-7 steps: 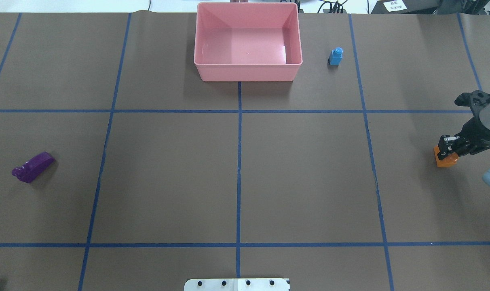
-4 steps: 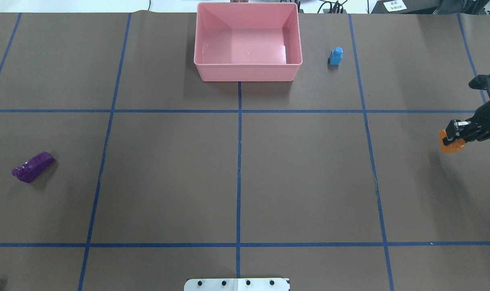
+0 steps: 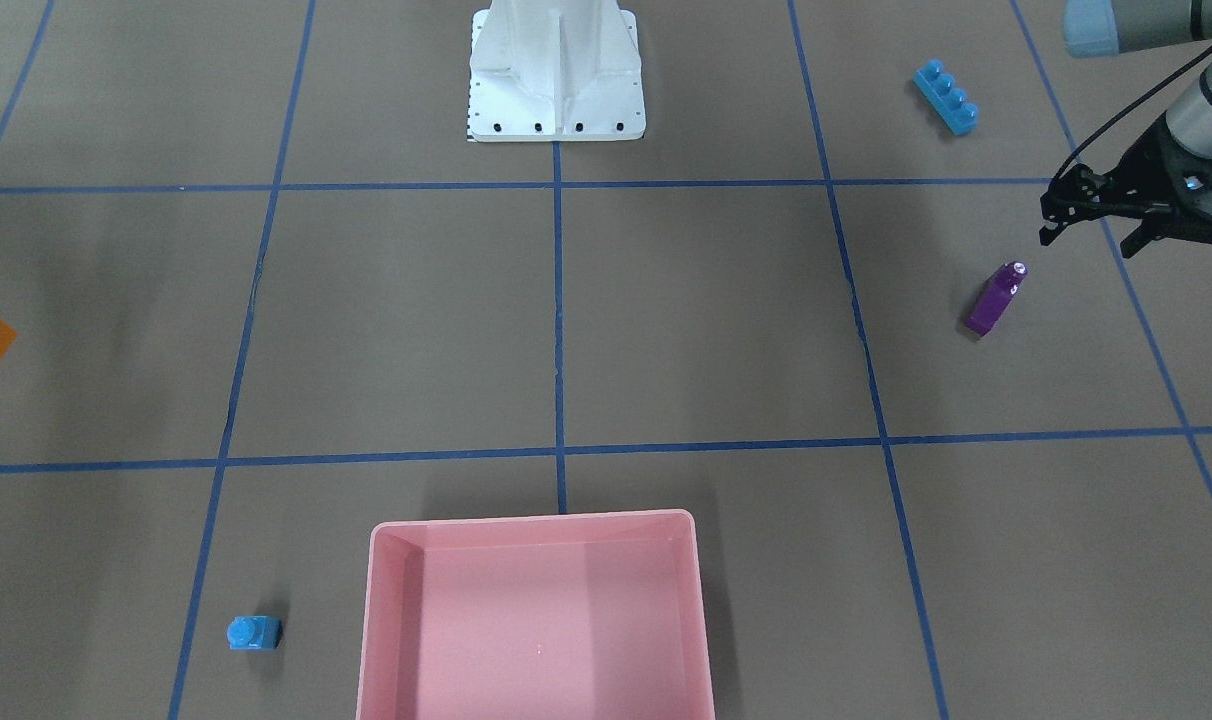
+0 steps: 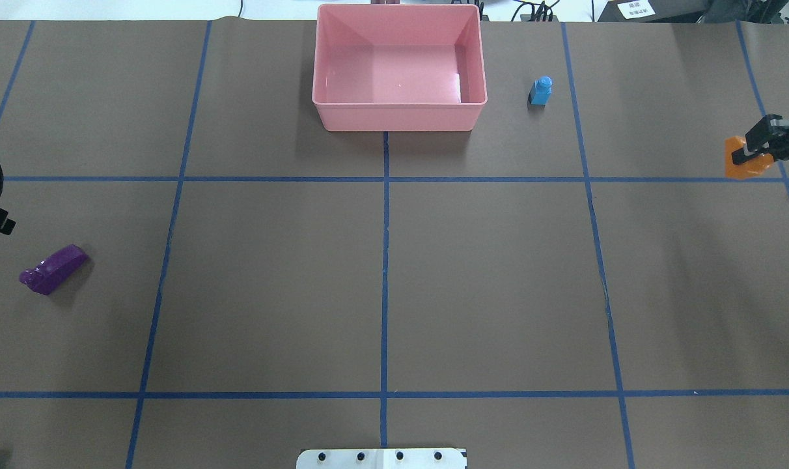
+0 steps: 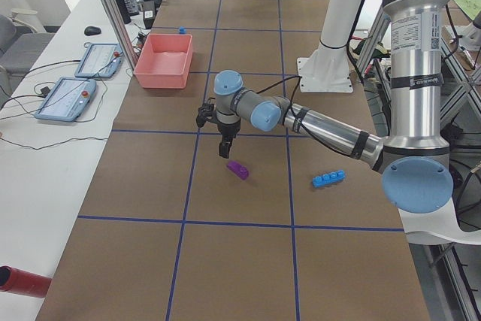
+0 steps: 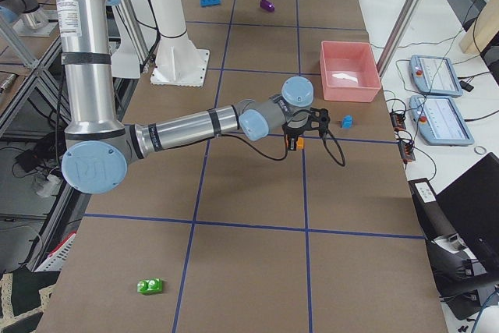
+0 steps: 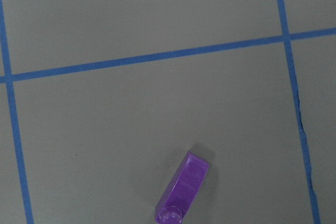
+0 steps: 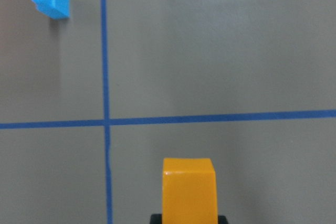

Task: Put all blocks into box

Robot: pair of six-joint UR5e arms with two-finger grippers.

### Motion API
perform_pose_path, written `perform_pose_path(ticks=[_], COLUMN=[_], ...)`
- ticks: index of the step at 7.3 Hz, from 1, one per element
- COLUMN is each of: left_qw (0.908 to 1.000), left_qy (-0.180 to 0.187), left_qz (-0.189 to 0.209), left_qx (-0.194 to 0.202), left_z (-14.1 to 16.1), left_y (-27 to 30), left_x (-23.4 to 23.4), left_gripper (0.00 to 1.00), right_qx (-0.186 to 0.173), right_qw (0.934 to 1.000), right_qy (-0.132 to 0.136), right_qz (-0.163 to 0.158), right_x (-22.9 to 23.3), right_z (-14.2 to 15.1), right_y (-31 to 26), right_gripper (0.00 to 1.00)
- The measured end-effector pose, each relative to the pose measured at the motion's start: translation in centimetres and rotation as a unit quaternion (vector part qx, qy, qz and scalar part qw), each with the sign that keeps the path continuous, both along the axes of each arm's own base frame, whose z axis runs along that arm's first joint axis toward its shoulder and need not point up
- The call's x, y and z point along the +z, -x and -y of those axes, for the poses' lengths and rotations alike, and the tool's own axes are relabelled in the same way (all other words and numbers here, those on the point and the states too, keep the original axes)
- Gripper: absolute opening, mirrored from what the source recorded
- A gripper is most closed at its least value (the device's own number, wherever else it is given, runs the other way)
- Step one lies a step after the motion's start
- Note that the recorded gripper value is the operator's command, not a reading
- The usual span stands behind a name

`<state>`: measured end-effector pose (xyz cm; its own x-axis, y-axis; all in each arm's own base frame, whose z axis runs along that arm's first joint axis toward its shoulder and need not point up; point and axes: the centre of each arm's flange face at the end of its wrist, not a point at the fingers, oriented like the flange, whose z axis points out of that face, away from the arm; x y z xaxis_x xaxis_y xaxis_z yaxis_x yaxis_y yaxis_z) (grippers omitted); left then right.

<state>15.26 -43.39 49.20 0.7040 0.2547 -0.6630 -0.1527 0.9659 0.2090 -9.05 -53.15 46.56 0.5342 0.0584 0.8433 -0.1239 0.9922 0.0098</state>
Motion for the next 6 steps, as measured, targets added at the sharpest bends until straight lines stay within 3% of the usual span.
perform_pose_path(ticks=[3,6], left_qw=[0.9977,0.9942], left_qy=[-0.014,-0.024], left_qz=[0.037,0.058], left_qx=[0.054,0.088], left_z=[-1.8,-0.8], left_y=[-6.1,-9.0], left_x=[2.6,4.8], left_gripper=[0.97,0.97], right_qx=[0.013,0.006], right_qw=[0.9989,0.9956], right_qy=[-0.040,-0.090], right_qz=[0.021,0.027], right_x=[-9.6,-17.1], right_z=[5.7,9.7], right_y=[-0.4,2.4], right_gripper=[0.00,0.00])
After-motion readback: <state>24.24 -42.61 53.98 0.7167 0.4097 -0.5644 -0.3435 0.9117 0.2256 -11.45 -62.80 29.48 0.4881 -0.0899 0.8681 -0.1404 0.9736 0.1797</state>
